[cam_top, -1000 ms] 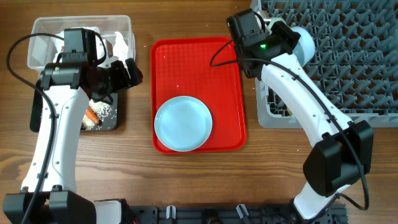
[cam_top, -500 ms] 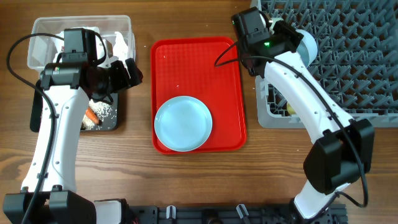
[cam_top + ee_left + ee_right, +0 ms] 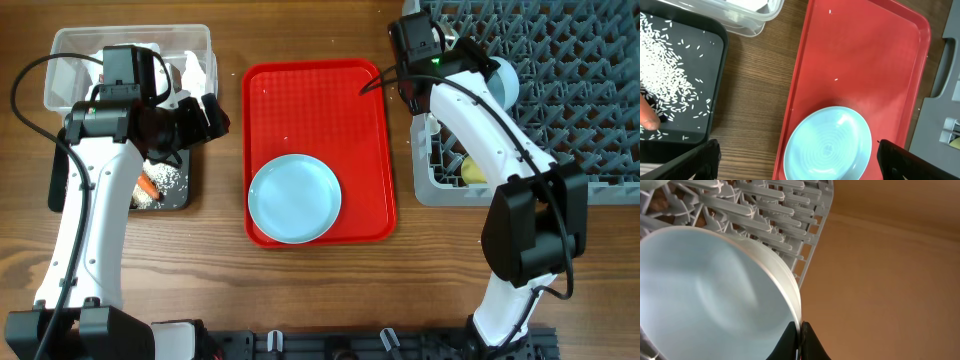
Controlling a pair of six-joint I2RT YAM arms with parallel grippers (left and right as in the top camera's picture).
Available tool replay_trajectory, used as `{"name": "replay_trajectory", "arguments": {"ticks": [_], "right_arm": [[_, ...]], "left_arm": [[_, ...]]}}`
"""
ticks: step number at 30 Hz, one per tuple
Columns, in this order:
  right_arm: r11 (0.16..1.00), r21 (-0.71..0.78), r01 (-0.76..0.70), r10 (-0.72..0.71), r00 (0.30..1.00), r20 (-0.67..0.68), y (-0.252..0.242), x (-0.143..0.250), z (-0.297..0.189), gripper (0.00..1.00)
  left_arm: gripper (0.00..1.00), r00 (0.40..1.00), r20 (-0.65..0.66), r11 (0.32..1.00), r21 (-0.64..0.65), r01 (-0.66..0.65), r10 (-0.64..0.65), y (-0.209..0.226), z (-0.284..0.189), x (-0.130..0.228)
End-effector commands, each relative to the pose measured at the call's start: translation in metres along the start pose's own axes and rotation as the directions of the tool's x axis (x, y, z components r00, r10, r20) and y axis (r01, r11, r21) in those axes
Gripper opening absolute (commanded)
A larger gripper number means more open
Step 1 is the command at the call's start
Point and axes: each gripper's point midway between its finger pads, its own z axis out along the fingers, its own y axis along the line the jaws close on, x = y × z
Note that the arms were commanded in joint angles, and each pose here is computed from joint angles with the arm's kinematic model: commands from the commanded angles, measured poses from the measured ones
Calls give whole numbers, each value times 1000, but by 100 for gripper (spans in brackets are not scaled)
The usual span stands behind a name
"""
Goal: Sort waste into correct bins and load items into the dishwasher rack
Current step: 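Release the bowl in the rack and move the right gripper to the plate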
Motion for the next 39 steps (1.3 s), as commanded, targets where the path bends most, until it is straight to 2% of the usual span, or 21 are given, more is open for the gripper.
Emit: {"name": "replay_trajectory", "arguments": {"ticks": [1,9,14,18,19,20,21,22,23,32,39], "right_arm": [[1000,-1,-30,30,1000,4,7,-5,-2,4],[993,-115,-16,31,991,128,34,-31,-25,4],[990,-134,-44,60,991,122,39,-30,-29,4],[987,-159,-1,19,993,115,46,-24,-30,6],[987,-163,11,7,994,112,48,-23,-31,11],[986,-166,14,4,994,110,50,-21,-33,22],[986,-167,23,-4,994,113,52,-21,-37,59],[985,-167,32,-12,993,117,53,-22,-39,86],[985,-165,48,-27,992,127,55,-23,-44,100],[980,-173,100,-60,974,220,71,-40,-79,100],[984,-164,64,-23,970,241,63,-48,-85,100]], "left_arm": [[100,1000,-9,1000,-3,2,-2,0,3,1],[100,1000,-9,1000,-3,3,-3,0,3,1],[100,1000,-9,1000,-3,3,-3,0,3,1],[100,1000,-9,1000,-3,3,-3,0,3,1],[100,1000,-9,1000,-3,3,-3,0,3,1],[100,1000,-8,1000,-3,3,-3,0,3,1],[100,1000,-9,1000,-3,3,-3,0,3,1],[100,1000,-8,1000,-3,2,-2,0,3,1],[100,1000,-8,1000,-3,3,-3,0,3,1],[100,1000,-9,1000,-3,2,-2,0,3,1],[100,1000,-9,1000,-3,3,-3,0,3,1]]}}
